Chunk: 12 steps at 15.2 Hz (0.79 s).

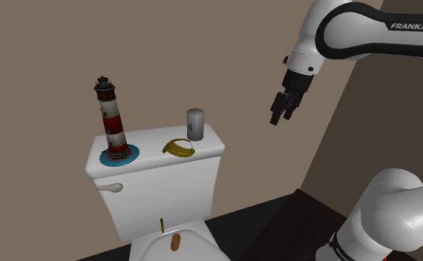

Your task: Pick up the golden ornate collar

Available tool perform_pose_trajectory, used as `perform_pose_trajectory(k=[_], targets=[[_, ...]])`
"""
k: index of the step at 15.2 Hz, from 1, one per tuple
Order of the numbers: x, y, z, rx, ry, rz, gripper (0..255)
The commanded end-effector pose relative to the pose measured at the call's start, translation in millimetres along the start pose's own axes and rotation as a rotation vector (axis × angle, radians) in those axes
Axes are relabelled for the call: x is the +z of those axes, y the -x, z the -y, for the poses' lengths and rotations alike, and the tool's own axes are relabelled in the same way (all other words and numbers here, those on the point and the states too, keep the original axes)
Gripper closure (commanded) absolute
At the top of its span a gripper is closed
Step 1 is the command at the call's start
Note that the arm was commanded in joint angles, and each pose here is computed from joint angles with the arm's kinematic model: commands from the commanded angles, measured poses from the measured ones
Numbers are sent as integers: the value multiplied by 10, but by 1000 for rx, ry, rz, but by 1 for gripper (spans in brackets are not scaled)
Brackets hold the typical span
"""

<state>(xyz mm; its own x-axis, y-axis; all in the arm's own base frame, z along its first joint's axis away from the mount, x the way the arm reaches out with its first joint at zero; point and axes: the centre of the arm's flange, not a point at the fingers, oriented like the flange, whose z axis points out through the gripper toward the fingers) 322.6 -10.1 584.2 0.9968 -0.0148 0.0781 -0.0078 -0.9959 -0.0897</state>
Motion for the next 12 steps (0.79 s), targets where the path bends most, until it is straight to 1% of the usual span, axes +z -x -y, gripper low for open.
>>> perform_pose_trajectory(k=[1,12], targets=[[0,0,0,0,0,0,0],[544,-1266,889,-122,71,107,0]])
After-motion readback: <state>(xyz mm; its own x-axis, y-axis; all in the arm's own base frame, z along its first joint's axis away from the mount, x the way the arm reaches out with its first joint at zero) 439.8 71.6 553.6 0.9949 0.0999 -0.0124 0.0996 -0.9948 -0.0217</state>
